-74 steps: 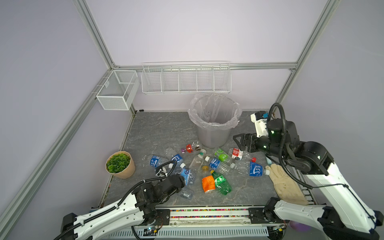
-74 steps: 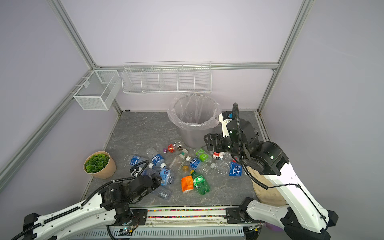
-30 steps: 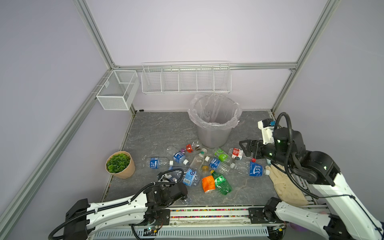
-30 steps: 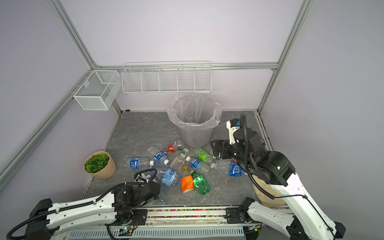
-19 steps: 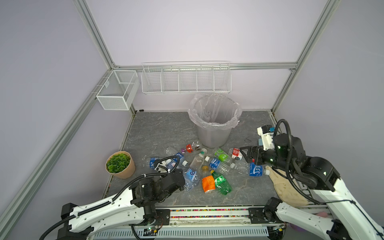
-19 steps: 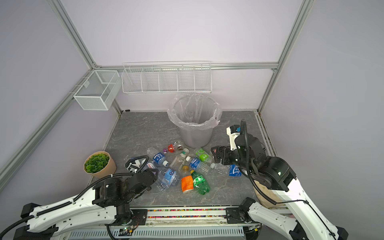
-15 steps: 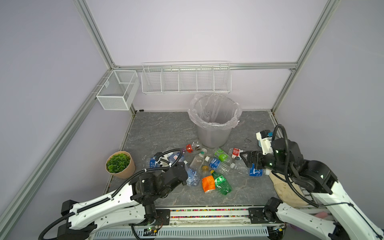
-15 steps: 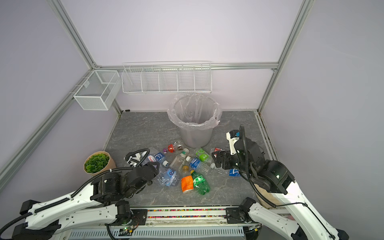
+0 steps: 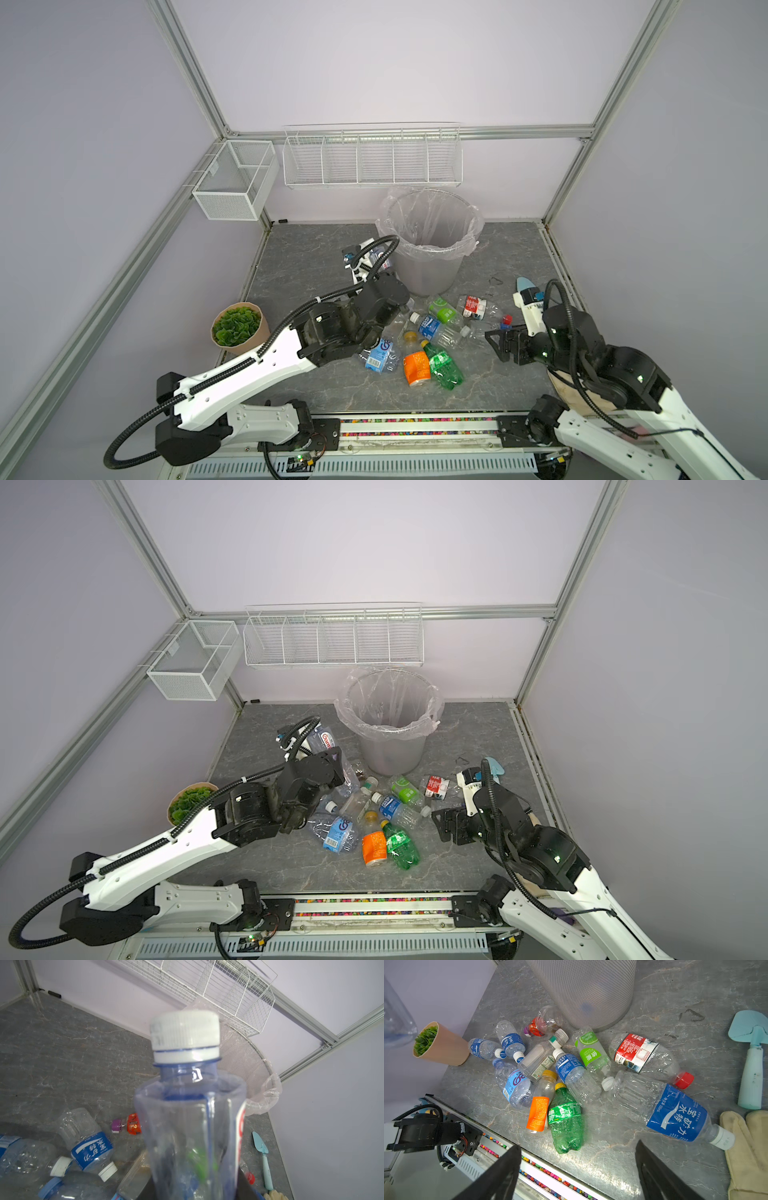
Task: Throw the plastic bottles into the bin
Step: 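Lift the white-capped bottle with the left gripper and carry it over the bin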
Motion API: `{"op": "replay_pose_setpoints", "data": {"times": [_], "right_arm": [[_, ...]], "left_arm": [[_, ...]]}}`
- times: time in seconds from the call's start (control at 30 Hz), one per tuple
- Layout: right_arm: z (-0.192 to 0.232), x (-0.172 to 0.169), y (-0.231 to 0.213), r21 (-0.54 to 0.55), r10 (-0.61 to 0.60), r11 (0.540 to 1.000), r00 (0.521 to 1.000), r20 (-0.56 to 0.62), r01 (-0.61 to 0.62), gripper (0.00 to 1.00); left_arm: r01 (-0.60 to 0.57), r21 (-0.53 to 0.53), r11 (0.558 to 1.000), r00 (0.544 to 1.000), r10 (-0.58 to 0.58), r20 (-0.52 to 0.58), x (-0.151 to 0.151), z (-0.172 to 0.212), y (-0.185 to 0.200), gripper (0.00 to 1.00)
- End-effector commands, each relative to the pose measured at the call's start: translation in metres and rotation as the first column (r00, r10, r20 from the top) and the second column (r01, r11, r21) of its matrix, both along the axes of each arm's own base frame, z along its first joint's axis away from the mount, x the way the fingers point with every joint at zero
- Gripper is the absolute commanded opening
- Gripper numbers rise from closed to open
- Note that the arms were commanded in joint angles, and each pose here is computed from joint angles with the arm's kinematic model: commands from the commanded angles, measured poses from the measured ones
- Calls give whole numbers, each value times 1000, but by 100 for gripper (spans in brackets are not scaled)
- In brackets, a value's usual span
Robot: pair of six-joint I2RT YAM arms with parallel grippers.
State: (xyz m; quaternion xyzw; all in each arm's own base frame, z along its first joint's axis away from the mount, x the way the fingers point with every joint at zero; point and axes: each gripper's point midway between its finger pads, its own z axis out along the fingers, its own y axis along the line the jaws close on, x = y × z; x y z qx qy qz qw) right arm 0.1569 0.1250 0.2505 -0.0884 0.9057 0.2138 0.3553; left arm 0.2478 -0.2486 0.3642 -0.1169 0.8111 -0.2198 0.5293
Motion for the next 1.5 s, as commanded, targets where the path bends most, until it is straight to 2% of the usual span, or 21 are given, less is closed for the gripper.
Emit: {"op": "replay_pose_setpoints", "data": {"times": [0.0,0.17,0.3,0.4,0.53,0.77,1.03,1.47], "right_arm": [[3,-1,0,-5,26,1000,999,26,-26,88],[5,-5,5,16,51,999,999,11,-51,88],[6,-11,7,63,55,997,998,-6,-54,88],[2,-17,4,102,35,994,999,-23,-33,88],[-7,-20,3,130,25,991,999,-38,-20,88],[-19,-24,-9,96,-51,994,993,-107,62,88],[-23,-28,-20,111,-114,985,984,-134,129,88],[-25,-32,-24,88,-116,988,982,-146,130,88]], "left_arm": [[15,35,999,997,-18,73,11,33,-10,28],[45,35,998,988,-50,149,17,70,-23,27],[176,16,984,939,-173,298,8,124,-36,27],[145,68,987,927,-159,341,6,159,-21,26],[158,138,978,900,-200,386,0,189,-14,27],[141,223,965,867,-229,442,-5,215,-2,27],[109,301,947,842,-250,479,0,228,-12,26],[117,311,943,805,-273,527,-1,254,-20,24]]}}
